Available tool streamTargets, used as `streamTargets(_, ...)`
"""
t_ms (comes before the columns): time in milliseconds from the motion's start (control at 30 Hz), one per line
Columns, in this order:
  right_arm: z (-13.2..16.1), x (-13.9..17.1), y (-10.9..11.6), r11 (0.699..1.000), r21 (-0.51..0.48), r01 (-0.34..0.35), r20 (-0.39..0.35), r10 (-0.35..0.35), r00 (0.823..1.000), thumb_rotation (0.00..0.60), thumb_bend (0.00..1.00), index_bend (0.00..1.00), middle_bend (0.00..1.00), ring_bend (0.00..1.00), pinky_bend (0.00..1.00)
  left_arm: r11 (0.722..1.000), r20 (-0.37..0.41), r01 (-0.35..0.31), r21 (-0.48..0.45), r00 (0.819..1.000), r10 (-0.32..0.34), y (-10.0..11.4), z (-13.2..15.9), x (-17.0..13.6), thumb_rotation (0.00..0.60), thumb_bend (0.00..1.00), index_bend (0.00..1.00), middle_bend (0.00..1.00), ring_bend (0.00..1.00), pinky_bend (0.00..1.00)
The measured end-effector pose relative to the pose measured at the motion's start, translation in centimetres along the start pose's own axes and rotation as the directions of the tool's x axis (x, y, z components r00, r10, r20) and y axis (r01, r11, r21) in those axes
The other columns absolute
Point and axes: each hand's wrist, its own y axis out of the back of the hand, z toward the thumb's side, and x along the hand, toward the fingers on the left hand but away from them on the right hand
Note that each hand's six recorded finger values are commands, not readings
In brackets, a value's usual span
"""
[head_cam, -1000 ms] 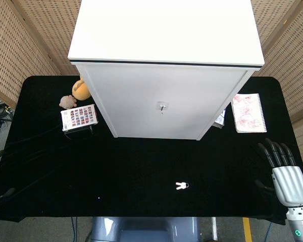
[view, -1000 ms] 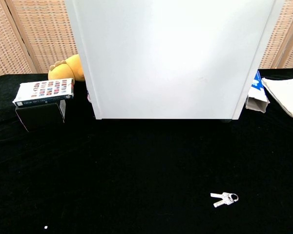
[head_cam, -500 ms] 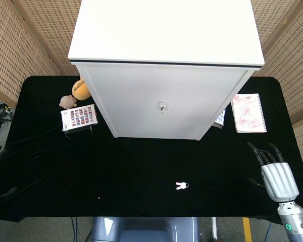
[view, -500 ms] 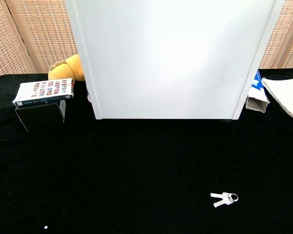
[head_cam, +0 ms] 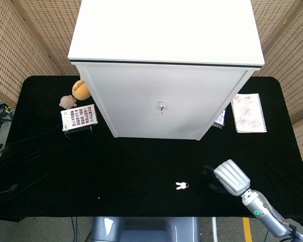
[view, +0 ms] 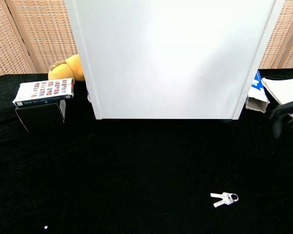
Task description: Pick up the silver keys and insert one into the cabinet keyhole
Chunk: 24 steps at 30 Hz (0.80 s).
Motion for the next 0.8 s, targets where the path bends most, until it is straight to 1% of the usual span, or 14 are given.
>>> streamTargets(67, 0.5, -0.7, -1.1, 0.999, 0.016, -0.033, -0.024, 0.033, 0.999, 0.6, 0.44, 0.49, 0.9, 0.88, 1.0, 1.0, -0.004, 0.008, 0.004, 1.0, -0.008, -0.2, 0.0, 0.2, 0.6, 0.0, 0.0, 0.0, 0.0, 0.0)
streamTargets(200, 1.7, -2.7, -4.4, 0.99, 0.059, -0.126, -0.059, 0.13, 0.99, 0.6, 0.46, 0.49, 0.9, 0.88, 1.0, 1.0, -0.01, 0.01, 0.007, 1.0, -0.01, -0.4, -0.1, 0.5, 0.6, 0.0, 0.0, 0.0, 0.0, 0.0)
streamTargets(300, 2.5, -3.8, -6.5, 0.981, 0.084, -0.175, -0.07, 0.181, 0.981, 0.6, 0.47, 0.5, 0.9, 0.88, 1.0, 1.0, -0.014, 0.013, 0.007, 1.0, -0.013, -0.4, -0.2, 0.6, 0.6, 0.0, 0.0, 0.0, 0.0, 0.0)
streamTargets(400, 2.7, -4.4, -8.1, 0.971, 0.111, -0.21, -0.069, 0.218, 0.973, 0.6, 0.49, 0.5, 0.9, 0.88, 1.0, 1.0, -0.015, 0.015, 0.006, 1.0, -0.014, -0.5, -0.2, 0.6, 0.6, 0.0, 0.0, 0.0, 0.0, 0.0)
streamTargets(533, 3.0, -4.9, -9.4, 0.967, 0.119, -0.227, -0.066, 0.236, 0.969, 0.6, 0.5, 0.51, 0.9, 0.88, 1.0, 1.0, -0.016, 0.014, 0.004, 1.0, -0.014, -0.4, -0.3, 0.7, 0.6, 0.0, 0.0, 0.0, 0.0, 0.0)
streamTargets(800, 3.1, -5.4, -10.2, 0.969, 0.118, -0.217, -0.059, 0.225, 0.973, 0.6, 0.51, 0.53, 0.9, 0.88, 1.0, 1.0, -0.015, 0.019, 0.006, 1.0, -0.019, -0.5, -0.3, 0.7, 0.6, 0.0, 0.0, 0.0, 0.0, 0.0)
